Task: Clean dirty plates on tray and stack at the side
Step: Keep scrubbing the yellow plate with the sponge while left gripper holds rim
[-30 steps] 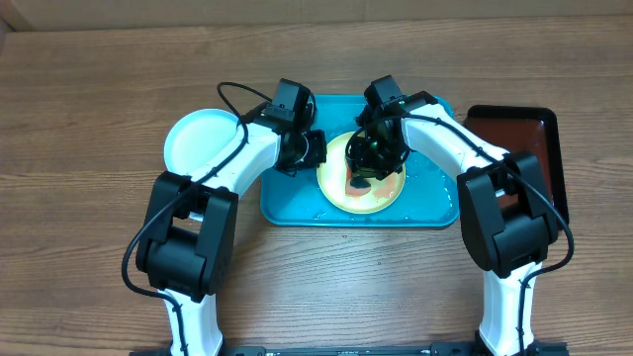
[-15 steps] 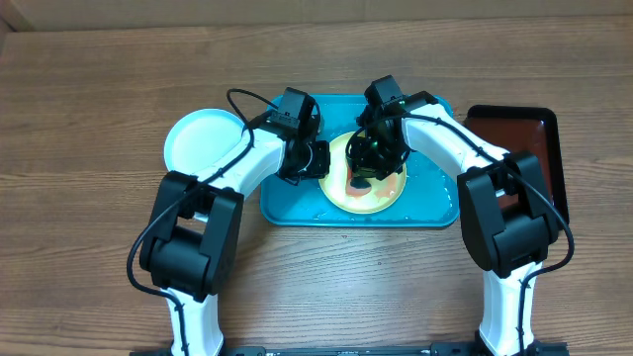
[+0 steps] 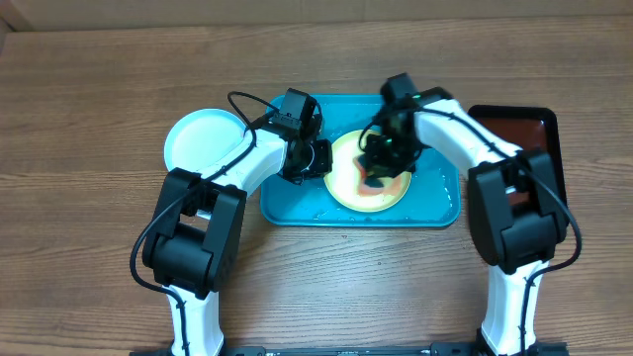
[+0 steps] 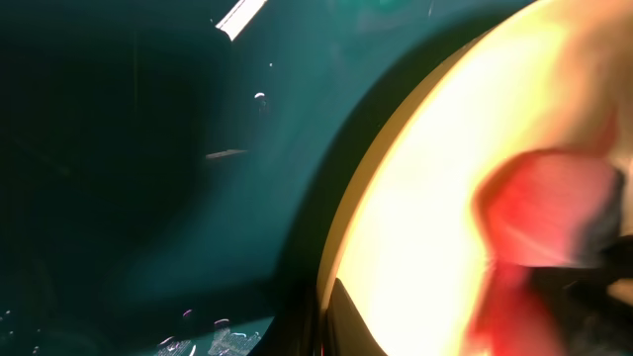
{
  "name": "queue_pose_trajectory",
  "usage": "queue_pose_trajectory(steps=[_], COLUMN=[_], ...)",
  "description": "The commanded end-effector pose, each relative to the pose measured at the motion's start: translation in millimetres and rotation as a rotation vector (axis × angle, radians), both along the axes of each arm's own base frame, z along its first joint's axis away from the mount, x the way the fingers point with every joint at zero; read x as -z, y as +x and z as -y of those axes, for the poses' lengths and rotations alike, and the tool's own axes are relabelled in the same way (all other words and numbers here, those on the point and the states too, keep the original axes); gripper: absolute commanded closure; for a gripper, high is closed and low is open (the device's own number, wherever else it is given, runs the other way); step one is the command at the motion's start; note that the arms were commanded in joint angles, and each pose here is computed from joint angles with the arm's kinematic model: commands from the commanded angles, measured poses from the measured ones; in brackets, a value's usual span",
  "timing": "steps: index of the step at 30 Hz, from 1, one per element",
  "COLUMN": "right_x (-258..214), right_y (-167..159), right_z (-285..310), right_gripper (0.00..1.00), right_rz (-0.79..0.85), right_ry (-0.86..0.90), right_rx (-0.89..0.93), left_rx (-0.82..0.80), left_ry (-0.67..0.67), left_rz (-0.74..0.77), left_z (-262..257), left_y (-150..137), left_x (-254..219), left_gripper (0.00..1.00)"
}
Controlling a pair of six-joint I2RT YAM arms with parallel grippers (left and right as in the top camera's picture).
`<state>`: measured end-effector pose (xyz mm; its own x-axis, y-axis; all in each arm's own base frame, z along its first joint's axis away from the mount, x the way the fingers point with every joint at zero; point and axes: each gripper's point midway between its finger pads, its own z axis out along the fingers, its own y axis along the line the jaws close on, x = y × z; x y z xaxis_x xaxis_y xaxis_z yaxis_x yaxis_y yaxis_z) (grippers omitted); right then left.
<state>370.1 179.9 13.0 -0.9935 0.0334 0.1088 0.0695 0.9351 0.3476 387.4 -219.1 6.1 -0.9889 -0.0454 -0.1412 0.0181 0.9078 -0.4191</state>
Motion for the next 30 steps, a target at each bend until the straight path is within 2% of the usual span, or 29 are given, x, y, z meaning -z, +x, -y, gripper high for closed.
queue_pose_trajectory(steps=[1,5,11,21,25,30], right_x=[-1,-13,-10,20,24,10], right_y=[24,33,30,-9,-30,-39], right_z=[43,59,44,-4,-37,-87], right_gripper=[0.96,0.96,0.96,0.96,0.96,0.96], right_rz=[0.030,0.041,0.050,-0.009,-0.057,-0.045], right_ry=[-0.097,-0.130,-0.126,-0.118,0.000,0.191], right_rx=[0.074,0.100,0.067,0.044,-0.003,-0.098], left_rx=[-0.041,-0.055,-0.060,-0.065,-0.088,-0.091], left_ry=[0.038,0.032,0.031,0.025,0.018,0.015], left_rz=[-0.029,-0.019,-0.016,-0.006,-0.009,-0.010], left_z=[-9,-12,-14,-14,-17,-18], left_y=[0,5,7,10,13,13], left_x=[17,16,16,15,14,14], left_gripper=[0.96,0.96,0.96,0.96,0.96,0.96])
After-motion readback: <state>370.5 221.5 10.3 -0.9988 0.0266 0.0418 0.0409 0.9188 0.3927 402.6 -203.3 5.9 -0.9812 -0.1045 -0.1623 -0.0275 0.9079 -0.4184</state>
